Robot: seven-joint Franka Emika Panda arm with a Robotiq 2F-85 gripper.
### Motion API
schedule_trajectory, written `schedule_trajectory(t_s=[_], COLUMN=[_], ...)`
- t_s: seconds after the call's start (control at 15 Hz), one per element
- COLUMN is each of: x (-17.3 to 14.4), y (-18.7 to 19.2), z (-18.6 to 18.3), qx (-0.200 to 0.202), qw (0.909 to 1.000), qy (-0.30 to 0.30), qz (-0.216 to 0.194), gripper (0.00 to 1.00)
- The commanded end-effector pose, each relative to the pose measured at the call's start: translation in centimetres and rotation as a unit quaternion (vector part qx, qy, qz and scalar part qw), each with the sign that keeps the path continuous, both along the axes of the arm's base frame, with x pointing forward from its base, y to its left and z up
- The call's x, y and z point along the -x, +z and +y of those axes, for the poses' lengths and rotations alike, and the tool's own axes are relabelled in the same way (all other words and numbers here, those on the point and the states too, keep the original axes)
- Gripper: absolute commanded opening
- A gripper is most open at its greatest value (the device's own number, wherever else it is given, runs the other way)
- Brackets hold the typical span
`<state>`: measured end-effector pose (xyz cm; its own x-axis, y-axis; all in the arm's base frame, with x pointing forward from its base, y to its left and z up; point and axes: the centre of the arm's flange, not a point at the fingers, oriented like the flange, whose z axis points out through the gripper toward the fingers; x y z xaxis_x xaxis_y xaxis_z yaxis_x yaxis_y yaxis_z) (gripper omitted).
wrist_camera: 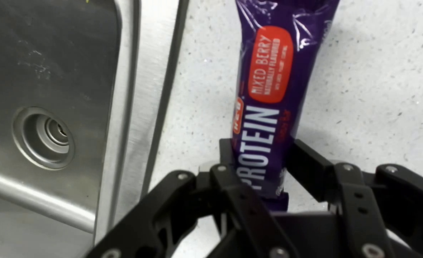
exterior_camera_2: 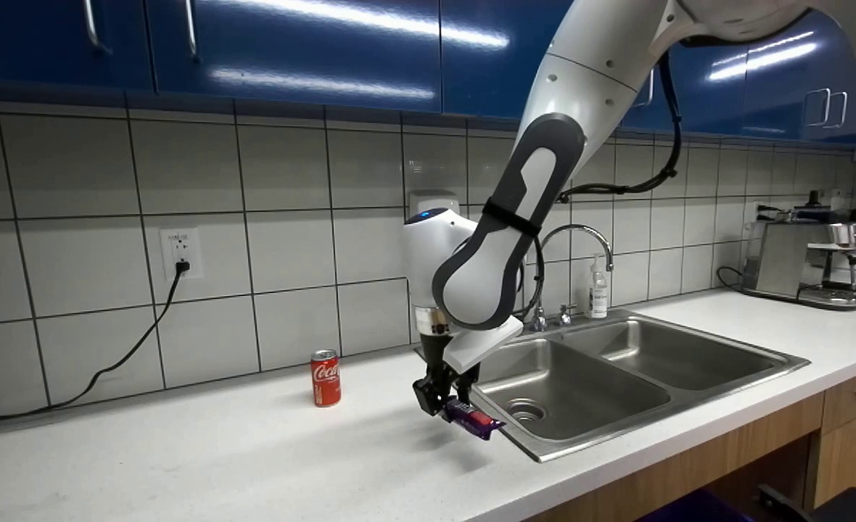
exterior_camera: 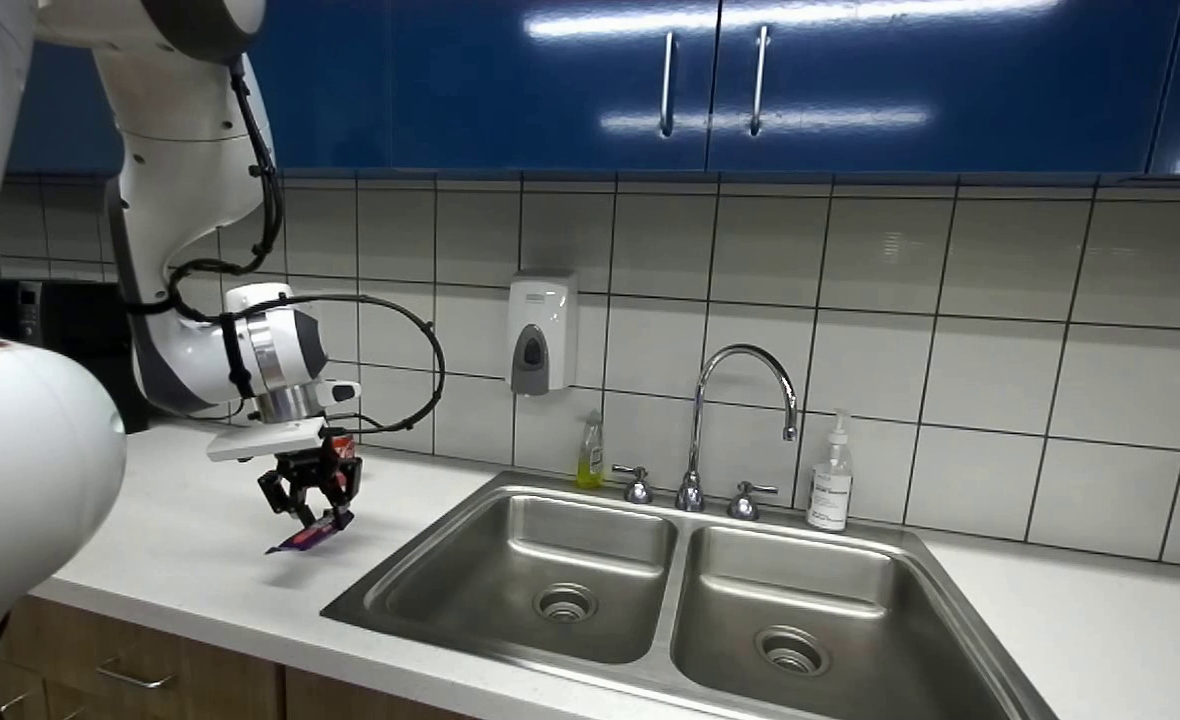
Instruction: Remove the candy bar from the sink
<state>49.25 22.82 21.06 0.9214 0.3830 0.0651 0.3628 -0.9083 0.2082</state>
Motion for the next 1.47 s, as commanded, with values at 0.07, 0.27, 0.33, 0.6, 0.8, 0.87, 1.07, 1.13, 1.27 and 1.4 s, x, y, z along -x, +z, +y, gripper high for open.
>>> schedule_trajectory(t_s=[0.07, 0.27, 0.33, 0.6, 0.8, 0.87, 1.07, 1.13, 1.27, 1.4], x=[0.0, 0.0, 0.0, -0.4, -0.9, -0.9, -1.1, -1.1, -1.0, -1.0], y=[-1.2, -2.4, -2.8, -3.7, -3.5, -3.3, -2.6, -2.3, -1.8, -1.3], z=[1.5, 2.5, 2.7, 2.8, 2.3, 2.0, 1.3, 1.0, 0.3, -0.5], qx=[-0.013, -0.019, -0.022, -0.02, -0.021, -0.022, -0.023, -0.021, -0.019, -0.018], qw=[0.9989, 0.998, 0.9977, 0.9974, 0.9977, 0.9978, 0.9983, 0.9985, 0.999, 0.9993], qy=[0.044, 0.059, 0.063, 0.067, 0.063, 0.061, 0.053, 0.05, 0.04, 0.029], qz=[0.007, 0.011, 0.013, 0.018, 0.016, 0.015, 0.013, 0.012, 0.014, 0.01], gripper=[0.19, 0.19, 0.19, 0.69, 0.92, 0.98, 1.0, 1.0, 1.0, 1.0])
